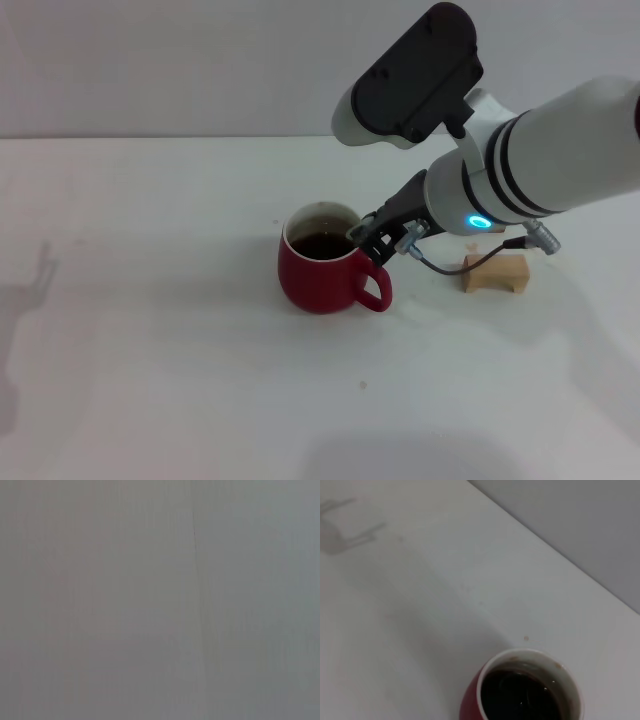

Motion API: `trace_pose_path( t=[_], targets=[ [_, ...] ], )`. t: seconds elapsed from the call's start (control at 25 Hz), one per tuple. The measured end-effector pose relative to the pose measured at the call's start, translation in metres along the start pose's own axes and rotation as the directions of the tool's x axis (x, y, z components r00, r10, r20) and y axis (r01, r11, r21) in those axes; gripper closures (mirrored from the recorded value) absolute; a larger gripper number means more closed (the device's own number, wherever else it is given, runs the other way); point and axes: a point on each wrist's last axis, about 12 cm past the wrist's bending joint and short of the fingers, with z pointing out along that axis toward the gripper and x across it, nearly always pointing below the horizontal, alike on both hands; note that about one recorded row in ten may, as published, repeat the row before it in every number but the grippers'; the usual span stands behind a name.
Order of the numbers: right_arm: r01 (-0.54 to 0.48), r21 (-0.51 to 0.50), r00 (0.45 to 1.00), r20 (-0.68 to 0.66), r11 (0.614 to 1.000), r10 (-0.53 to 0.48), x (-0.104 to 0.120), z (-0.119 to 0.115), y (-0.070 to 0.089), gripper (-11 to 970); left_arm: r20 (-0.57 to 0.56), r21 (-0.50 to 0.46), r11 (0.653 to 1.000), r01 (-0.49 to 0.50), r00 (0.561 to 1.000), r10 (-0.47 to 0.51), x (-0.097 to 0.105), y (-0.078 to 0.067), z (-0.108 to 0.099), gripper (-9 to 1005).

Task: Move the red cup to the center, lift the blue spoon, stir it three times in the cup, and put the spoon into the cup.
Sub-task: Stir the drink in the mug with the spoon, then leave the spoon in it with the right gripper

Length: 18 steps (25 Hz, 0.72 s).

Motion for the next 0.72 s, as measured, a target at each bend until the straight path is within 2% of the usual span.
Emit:
trace_pose_path(
  t=[0.16, 0.32, 0.56, 0.72],
  targets=[
    [0.007, -0.016, 1.0, -0.003, 1.0, -0.007, 0.002, -0.004, 0.006, 832, 0.0, 0.002, 1.0, 0.0, 1.0, 0.0, 0.0, 0.0, 0.0, 146],
    [0.042, -0.035, 0.999, -0.009, 0.998, -0.043, 0.001, -0.004, 0.018, 832, 0.006, 0.004, 1.0, 0.005, 1.0, -0.005, -0.001, -0.002, 0.002, 146],
    [0.052, -0.033, 0.999, 0.01, 0.998, -0.051, -0.004, -0.001, 0.02, 832, 0.011, 0.006, 1.0, 0.007, 1.0, -0.007, -0.002, -0.003, 0.002, 147],
    [0.043, -0.019, 0.999, 0.03, 0.999, -0.043, -0.009, 0.004, 0.014, 831, 0.012, 0.009, 1.0, 0.007, 1.0, -0.007, -0.002, -0.003, 0.002, 147]
  ],
)
